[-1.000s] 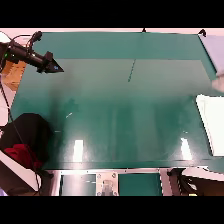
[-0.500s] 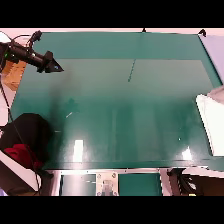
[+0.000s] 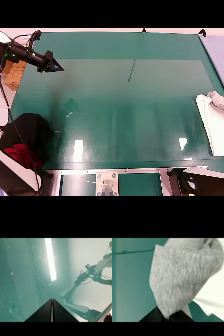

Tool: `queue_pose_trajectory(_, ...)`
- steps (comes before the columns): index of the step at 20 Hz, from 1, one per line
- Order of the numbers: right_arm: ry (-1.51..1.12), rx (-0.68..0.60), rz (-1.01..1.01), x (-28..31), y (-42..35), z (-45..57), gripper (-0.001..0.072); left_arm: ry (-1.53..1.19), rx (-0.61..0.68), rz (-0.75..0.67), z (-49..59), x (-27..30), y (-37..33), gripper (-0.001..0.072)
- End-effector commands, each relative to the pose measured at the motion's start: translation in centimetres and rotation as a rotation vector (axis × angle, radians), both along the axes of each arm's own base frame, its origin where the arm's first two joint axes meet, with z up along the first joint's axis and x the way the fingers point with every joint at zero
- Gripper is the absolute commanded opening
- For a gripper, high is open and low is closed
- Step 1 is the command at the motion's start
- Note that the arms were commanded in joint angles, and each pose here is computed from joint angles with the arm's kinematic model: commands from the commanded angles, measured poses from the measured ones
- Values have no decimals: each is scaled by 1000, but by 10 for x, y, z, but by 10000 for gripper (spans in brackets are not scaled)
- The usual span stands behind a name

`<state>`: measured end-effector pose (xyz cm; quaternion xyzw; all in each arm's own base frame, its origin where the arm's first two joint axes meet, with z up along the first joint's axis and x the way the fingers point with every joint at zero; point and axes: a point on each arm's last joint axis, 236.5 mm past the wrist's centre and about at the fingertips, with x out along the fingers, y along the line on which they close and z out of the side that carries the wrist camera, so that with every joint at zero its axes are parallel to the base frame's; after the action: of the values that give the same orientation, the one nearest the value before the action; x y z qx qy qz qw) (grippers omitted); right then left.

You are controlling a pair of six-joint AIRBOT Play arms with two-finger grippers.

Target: Fold the shirts.

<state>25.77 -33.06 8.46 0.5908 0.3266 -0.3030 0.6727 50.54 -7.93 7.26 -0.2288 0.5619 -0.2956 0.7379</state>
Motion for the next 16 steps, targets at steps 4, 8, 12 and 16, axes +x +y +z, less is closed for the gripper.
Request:
queue_pose_trajectory(4, 469, 8, 9, -102, 8, -51, 17, -13, 4, -10, 0, 1, 0, 22)
queue_pose_trajectory(8, 589, -38, -6, -130, -3, -74, 17, -14, 4, -10, 0, 1, 0, 22)
queue_pose_trajectory(12, 596, -20, 4, -132, 5, -107, 18, -13, 4, -10, 0, 1, 0, 22)
queue_pose_trajectory(16, 620, 3, 14, -138, 11, -107, 529, -14, 4, -10, 0, 1, 0, 22)
